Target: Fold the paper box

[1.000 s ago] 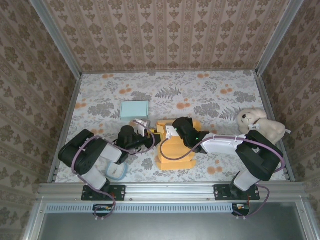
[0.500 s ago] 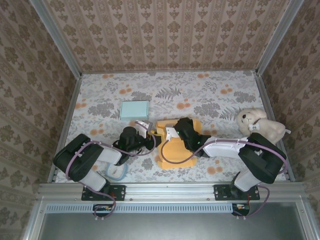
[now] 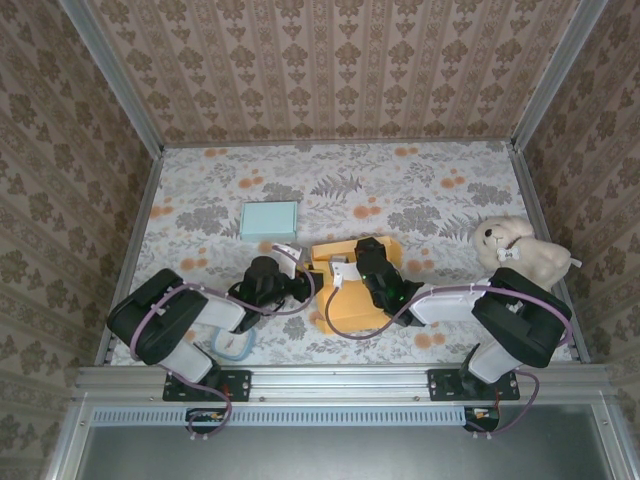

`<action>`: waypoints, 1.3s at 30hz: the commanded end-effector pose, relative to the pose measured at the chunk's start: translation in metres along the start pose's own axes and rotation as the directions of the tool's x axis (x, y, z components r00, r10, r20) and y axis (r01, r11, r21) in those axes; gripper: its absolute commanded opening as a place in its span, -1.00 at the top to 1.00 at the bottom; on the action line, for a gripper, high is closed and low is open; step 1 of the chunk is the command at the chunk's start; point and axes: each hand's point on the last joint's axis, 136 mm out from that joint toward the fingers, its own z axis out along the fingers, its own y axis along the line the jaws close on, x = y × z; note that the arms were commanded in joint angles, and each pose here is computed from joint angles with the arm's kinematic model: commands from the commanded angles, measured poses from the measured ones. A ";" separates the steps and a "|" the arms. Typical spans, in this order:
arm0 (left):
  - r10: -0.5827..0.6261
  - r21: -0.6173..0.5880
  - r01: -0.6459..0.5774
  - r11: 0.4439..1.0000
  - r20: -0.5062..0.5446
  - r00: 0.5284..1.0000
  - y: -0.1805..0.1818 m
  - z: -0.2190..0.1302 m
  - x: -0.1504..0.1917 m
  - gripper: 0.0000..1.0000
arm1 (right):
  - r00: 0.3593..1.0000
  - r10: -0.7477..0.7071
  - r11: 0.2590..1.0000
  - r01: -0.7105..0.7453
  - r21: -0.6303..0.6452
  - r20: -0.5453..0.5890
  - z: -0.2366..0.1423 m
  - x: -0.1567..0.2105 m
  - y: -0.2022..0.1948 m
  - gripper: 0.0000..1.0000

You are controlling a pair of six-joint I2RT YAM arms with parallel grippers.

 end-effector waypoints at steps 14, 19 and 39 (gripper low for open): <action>0.061 -0.171 -0.048 0.984 0.074 0.995 0.010 0.006 -0.021 0.10 | 0.999 -0.042 0.999 0.043 -0.029 0.009 0.002 -0.006 0.012 1.00; 0.045 -0.243 -0.016 0.970 0.112 0.993 0.023 0.009 -0.027 0.12 | 0.999 -0.043 0.998 0.043 -0.048 -0.012 0.007 -0.001 0.019 1.00; 0.064 -0.712 -0.015 0.702 0.042 0.997 0.094 -0.014 -0.018 0.51 | 0.997 -0.001 0.996 -0.006 -0.094 -0.074 0.015 0.013 0.022 1.00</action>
